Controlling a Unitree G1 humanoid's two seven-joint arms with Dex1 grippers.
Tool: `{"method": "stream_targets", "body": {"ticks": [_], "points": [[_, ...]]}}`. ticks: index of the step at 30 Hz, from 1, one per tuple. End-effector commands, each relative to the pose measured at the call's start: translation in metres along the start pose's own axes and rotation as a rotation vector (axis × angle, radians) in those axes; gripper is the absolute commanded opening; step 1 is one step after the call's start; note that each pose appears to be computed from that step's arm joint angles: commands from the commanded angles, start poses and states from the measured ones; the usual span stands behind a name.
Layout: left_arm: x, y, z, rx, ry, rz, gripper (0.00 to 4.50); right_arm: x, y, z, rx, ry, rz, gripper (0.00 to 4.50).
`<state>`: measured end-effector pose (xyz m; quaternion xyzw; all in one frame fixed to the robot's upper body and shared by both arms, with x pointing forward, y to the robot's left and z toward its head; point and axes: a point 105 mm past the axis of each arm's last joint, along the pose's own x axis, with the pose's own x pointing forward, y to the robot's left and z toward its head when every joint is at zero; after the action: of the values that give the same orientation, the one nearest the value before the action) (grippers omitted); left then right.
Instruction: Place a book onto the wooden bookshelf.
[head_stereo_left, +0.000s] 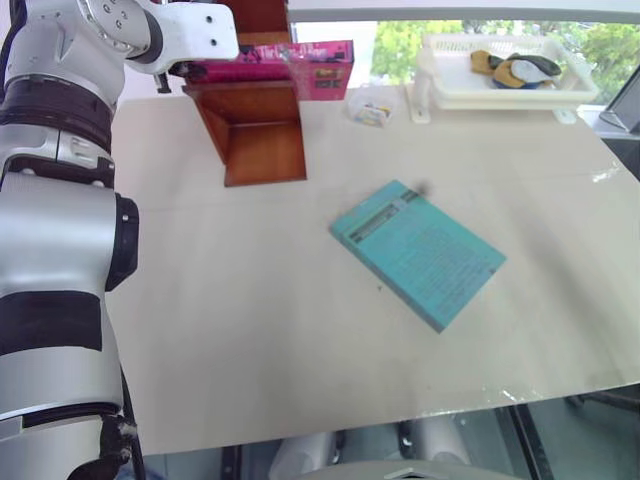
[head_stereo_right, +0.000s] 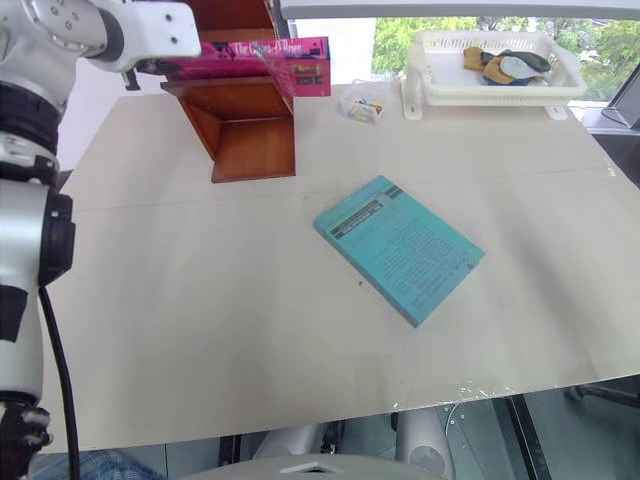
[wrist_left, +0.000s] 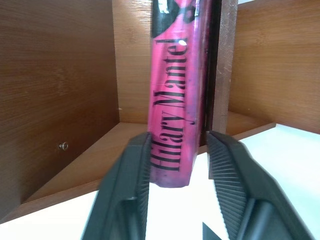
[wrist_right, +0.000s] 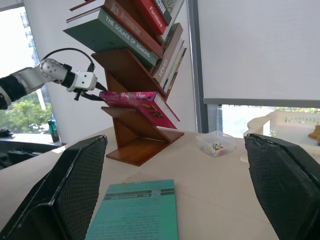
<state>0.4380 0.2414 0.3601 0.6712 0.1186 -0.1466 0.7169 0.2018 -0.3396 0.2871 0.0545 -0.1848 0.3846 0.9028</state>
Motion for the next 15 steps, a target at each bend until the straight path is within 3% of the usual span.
{"method": "stream_targets", "body": {"ticks": [1,2,3,15], "points": [[-0.003,0.005,0.001,0.012,0.009,0.008,0.52,-0.001,0.007,0.013,-0.061,-0.032,0.011,4.50],[-0.003,0.004,0.001,0.014,0.010,0.004,0.11,-0.001,0.007,0.013,-0.061,-0.033,0.009,4.50],[-0.002,0.004,0.001,0.013,0.010,0.003,0.02,-0.002,0.007,0.013,-0.062,-0.033,0.008,4.50],[-0.008,0.010,-0.015,0.013,0.062,0.046,0.02,0.002,0.004,0.015,-0.065,-0.030,0.014,4.50]]}}
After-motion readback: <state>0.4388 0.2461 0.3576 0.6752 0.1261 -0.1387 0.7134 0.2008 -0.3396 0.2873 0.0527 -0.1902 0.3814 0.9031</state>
